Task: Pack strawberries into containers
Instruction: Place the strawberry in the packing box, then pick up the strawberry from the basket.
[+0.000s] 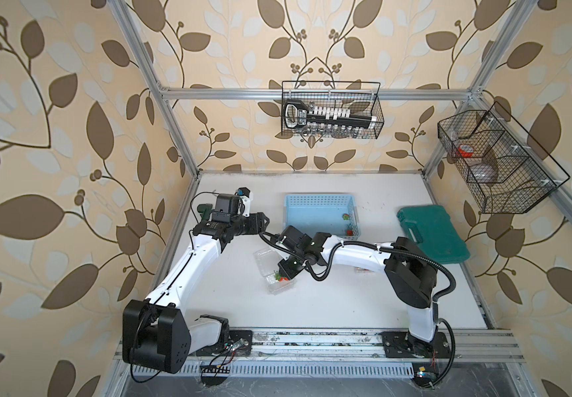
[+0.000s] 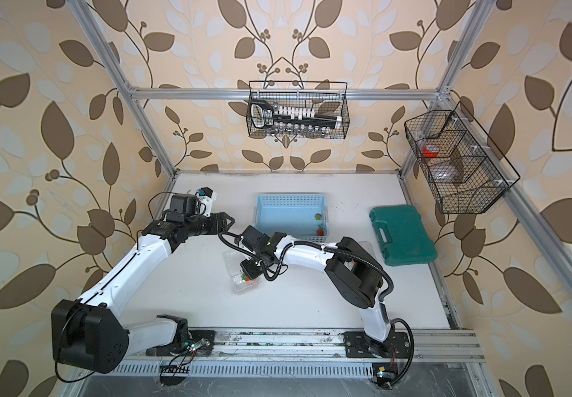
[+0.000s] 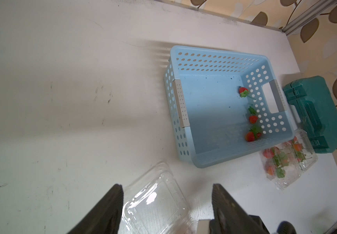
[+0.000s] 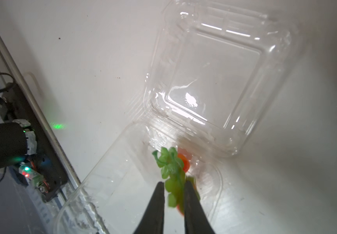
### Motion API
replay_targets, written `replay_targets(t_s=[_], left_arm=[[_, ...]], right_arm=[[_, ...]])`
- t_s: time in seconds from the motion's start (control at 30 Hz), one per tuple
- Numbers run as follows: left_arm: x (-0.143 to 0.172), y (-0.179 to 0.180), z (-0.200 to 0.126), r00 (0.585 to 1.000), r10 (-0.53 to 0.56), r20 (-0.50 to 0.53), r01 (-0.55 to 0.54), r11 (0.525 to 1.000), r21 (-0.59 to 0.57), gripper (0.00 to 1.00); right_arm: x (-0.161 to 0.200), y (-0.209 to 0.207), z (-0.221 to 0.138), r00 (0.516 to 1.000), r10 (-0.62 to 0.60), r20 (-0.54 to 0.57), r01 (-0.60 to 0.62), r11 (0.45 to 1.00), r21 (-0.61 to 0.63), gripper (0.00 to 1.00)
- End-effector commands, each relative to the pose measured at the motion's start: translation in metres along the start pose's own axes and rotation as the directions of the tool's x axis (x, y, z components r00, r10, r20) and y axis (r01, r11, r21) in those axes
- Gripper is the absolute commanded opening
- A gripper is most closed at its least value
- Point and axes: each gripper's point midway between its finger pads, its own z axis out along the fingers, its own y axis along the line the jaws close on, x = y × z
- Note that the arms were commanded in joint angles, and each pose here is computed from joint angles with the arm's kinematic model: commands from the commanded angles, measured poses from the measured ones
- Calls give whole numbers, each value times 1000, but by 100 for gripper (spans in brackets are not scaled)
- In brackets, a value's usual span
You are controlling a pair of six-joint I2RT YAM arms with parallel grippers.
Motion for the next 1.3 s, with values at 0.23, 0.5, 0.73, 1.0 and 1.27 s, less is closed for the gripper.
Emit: replay_targets(t_s=[0.23, 0.5, 0.73, 1.0, 1.27], left_arm=[[-16, -6, -12, 998, 14, 59, -15, 1000, 18, 71], [-16, -6, -12, 998, 14, 58, -15, 1000, 19, 71], [-17, -7, -12, 998, 17, 59, -18, 999, 26, 71], [-15, -6, -10, 999, 17, 50, -18, 1000, 23, 71], [-13, -4, -6, 999, 16, 38, -16, 1000, 19, 71]], right_arm=[[-26, 5, -37, 995, -34, 98, 30, 999, 35, 30], [-52, -63, -109, 966, 86, 245, -117, 986, 116, 31], [-26, -222, -153, 944, 257, 206, -326, 817, 476, 34], [-40, -301, -149, 953, 261, 152, -294, 692, 659, 40], [-42, -328, -115, 960, 274, 55, -232, 672, 704, 43]])
